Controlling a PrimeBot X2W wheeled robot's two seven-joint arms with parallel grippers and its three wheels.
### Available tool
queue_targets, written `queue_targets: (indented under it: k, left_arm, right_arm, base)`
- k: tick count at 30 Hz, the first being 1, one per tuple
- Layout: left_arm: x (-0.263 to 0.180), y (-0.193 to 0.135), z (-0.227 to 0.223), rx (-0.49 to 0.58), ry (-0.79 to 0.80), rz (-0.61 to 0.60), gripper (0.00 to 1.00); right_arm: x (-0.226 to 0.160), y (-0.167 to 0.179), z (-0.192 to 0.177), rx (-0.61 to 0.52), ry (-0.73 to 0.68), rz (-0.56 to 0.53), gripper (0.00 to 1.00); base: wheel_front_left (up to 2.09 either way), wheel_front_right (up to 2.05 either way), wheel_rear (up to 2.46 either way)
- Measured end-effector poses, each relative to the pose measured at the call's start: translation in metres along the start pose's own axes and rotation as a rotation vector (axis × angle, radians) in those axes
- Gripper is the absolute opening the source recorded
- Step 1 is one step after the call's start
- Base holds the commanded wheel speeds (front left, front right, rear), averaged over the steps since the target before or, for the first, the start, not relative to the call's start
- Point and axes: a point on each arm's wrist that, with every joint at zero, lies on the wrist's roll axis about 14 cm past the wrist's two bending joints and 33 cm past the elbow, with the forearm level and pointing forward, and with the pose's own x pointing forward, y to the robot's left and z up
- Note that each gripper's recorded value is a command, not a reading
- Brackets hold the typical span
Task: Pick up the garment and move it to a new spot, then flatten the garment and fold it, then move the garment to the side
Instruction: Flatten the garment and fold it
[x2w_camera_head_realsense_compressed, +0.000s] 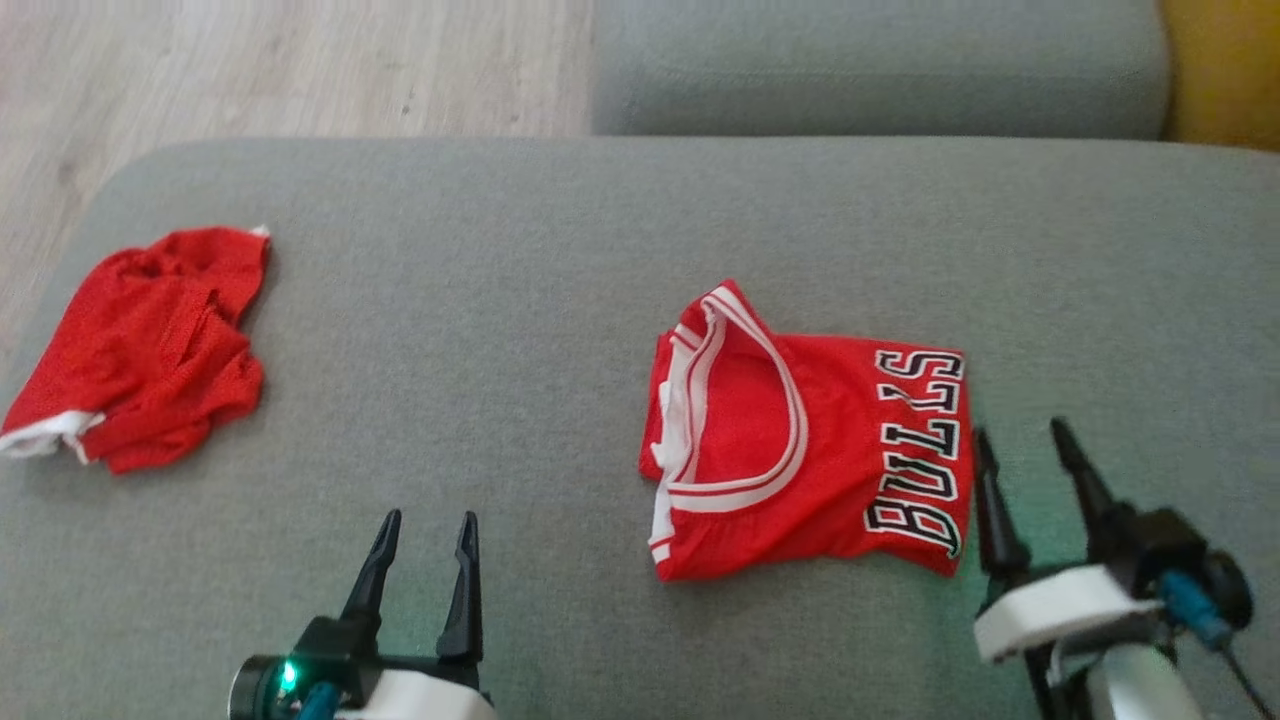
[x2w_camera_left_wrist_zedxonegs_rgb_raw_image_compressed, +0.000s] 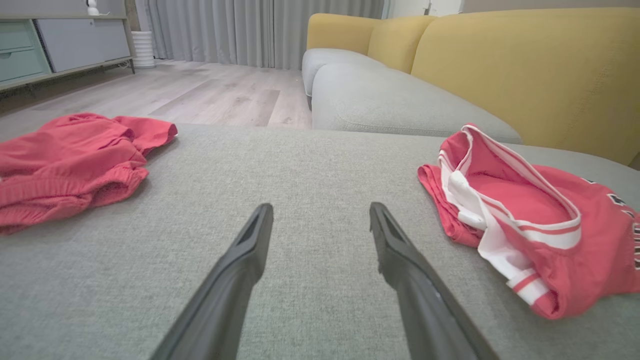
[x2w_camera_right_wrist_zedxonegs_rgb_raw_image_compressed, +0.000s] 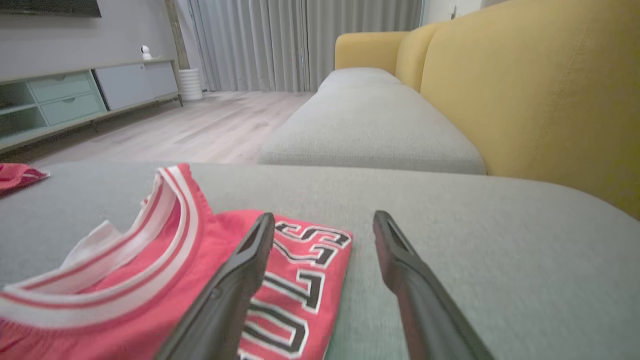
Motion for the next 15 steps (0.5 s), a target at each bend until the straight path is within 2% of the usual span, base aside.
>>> queue_targets:
  k: [5, 15]
  left_arm:
    - [-0.012, -0.002, -0.004, 0.004, 0.007, -0.003, 1.00]
    - [-0.020, -0.003, -0.010, 0.007, 0.020, -0.004, 1.00]
  right_arm:
    - [-0.021, 0.001, -0.014, 0.009, 0.040, -0.007, 1.00]
    - [-0.028, 0.001, -0.021, 0.029, 0.060, -0.014, 1.00]
  base:
    - [0.00, 0.00, 0.00]
    - [0.00, 0.00, 0.00]
